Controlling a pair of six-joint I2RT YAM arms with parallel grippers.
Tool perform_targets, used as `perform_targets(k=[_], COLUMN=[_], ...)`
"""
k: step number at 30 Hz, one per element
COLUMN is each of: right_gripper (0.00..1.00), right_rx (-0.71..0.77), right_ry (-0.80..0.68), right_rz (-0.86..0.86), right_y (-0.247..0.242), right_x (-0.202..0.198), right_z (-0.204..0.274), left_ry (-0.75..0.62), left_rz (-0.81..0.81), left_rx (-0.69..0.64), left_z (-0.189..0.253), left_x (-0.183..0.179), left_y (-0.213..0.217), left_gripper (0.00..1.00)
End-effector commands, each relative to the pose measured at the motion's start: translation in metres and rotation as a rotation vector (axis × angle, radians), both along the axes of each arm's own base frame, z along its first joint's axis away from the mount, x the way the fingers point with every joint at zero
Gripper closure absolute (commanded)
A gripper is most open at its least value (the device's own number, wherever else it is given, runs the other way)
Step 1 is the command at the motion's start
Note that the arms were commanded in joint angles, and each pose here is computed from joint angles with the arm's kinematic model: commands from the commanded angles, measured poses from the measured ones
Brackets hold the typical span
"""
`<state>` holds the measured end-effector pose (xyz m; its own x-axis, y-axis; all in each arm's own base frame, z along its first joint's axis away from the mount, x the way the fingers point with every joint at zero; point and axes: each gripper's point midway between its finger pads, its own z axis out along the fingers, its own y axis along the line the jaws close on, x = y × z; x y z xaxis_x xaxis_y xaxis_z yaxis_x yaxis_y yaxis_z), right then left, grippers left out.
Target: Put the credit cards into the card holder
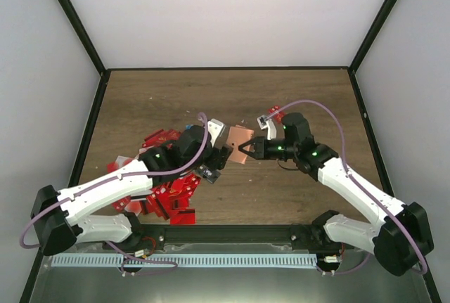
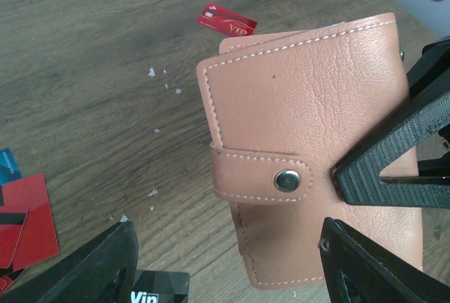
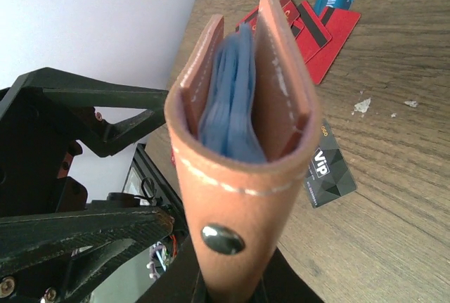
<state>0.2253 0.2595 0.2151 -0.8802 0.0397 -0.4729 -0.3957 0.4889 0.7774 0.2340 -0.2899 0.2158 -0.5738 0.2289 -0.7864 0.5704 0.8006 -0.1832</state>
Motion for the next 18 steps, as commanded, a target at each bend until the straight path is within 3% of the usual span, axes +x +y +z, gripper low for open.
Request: perform_targets(k=[1, 18], right_gripper=[0.99, 0.99], right_rx=[0.027, 0.064], right_ry=[-0.044, -0.041], right_rz=[0.035, 0.131], right_y=[0.007, 0.013], right_x=[0.0, -0.017], right_z=[0.019, 0.025], left_ry=[-0.028, -0.063], left_rz=[-0.029, 0.063], left_rx=[-0.022, 0.032], left_z=[0.01, -0.003], left_x=[0.002, 0.028], left_y=[-0.012, -0.017], left_gripper=[0.27, 0.22])
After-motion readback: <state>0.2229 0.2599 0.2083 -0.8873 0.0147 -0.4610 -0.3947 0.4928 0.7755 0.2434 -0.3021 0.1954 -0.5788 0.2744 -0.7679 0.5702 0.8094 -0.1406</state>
